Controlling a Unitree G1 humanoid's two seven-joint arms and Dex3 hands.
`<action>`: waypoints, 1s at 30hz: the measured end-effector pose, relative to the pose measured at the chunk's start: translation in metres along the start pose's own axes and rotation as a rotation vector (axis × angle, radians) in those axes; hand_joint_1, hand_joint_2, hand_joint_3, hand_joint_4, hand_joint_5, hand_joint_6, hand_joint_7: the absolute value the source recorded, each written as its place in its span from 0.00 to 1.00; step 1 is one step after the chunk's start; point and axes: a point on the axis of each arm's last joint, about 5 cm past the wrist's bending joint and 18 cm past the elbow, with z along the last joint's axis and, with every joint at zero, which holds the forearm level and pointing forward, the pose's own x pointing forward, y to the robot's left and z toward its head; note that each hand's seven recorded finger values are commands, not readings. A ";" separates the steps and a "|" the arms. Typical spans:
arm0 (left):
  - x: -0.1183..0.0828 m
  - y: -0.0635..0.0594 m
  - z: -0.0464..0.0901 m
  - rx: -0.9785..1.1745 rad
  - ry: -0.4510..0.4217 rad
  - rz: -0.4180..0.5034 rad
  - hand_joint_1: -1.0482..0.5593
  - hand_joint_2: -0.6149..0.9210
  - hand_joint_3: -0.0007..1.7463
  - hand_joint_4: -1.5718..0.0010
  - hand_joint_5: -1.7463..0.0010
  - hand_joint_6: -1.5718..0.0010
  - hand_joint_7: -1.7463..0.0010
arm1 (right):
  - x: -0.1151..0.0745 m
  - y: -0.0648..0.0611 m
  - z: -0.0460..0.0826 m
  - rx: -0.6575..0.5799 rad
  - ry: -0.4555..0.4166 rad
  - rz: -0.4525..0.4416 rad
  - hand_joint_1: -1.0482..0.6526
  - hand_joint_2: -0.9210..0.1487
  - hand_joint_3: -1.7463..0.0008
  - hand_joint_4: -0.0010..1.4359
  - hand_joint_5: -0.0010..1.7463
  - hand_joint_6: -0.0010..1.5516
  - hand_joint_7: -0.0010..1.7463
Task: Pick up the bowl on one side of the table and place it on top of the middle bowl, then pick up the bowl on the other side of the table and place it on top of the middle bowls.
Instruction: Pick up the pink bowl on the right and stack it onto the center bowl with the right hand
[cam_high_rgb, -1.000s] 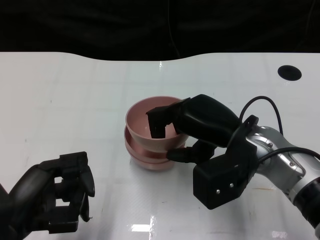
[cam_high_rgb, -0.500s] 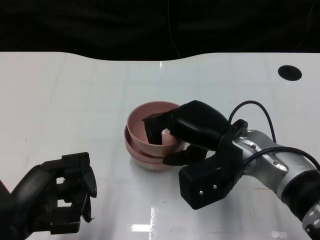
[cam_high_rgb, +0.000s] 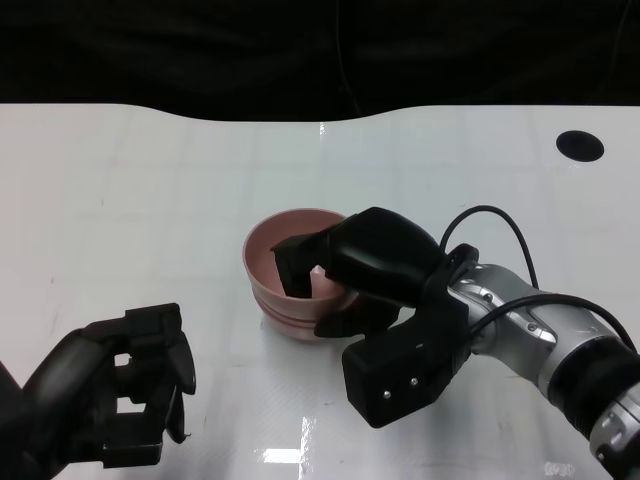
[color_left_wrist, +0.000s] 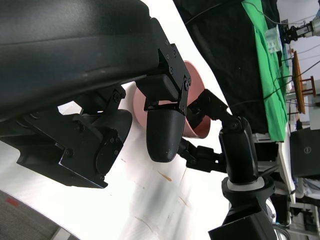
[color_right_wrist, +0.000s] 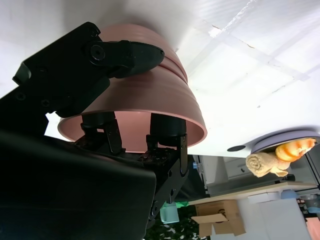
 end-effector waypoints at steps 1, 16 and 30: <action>0.000 0.000 0.000 -0.001 0.000 0.000 0.79 0.75 0.77 0.48 0.03 0.52 0.11 | 0.000 0.000 0.000 -0.002 -0.004 -0.001 0.45 0.16 0.63 0.62 1.00 0.42 1.00; 0.000 -0.001 0.000 0.003 -0.014 0.001 0.79 0.75 0.78 0.47 0.04 0.52 0.11 | 0.002 0.004 -0.002 -0.017 0.003 -0.006 0.47 0.16 0.65 0.61 1.00 0.41 1.00; 0.000 -0.002 -0.001 0.014 -0.004 0.001 0.79 0.74 0.79 0.47 0.04 0.52 0.12 | 0.004 0.010 -0.005 -0.053 0.042 -0.051 0.39 0.03 0.84 0.50 0.75 0.42 0.64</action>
